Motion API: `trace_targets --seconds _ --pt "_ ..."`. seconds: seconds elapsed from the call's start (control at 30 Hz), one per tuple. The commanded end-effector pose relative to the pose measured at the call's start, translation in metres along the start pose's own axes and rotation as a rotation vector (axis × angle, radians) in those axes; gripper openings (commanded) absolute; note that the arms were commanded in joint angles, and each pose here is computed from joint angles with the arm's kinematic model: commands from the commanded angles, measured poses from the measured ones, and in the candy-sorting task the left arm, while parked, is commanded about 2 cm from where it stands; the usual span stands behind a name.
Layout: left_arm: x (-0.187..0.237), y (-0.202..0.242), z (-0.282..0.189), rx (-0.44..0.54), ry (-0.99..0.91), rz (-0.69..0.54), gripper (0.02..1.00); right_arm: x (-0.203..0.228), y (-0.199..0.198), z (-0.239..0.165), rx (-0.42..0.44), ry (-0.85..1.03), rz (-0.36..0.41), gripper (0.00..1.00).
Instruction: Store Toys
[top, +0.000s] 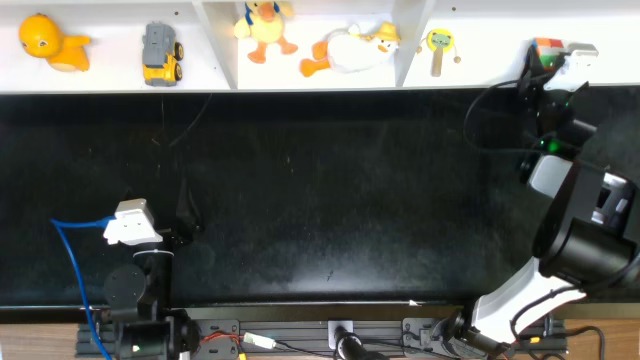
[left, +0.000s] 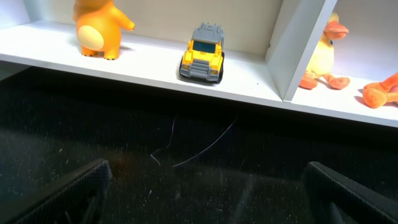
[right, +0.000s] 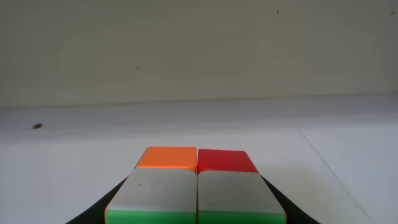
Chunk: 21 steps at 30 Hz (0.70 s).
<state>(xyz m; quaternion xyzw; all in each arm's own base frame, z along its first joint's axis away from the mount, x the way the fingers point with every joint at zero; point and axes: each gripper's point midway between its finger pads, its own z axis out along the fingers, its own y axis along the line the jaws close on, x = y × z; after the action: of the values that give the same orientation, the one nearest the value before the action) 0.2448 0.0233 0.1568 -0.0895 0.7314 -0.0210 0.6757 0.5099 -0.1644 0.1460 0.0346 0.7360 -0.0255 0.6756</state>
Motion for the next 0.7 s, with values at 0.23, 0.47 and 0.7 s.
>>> trace_targets --seconds 0.23,0.47,0.7 --pt "0.001 0.000 0.000 -0.003 -0.008 -0.006 0.996 -0.010 -0.014 0.030 0.018 0.002 -0.022 0.045" --pt "0.001 0.000 0.000 -0.003 -0.008 -0.006 0.998 0.002 -0.010 0.037 -0.003 0.031 -0.012 0.047" --pt "0.001 0.000 0.000 -0.003 -0.008 -0.006 0.998 0.022 -0.007 0.036 -0.010 0.113 0.015 0.476"
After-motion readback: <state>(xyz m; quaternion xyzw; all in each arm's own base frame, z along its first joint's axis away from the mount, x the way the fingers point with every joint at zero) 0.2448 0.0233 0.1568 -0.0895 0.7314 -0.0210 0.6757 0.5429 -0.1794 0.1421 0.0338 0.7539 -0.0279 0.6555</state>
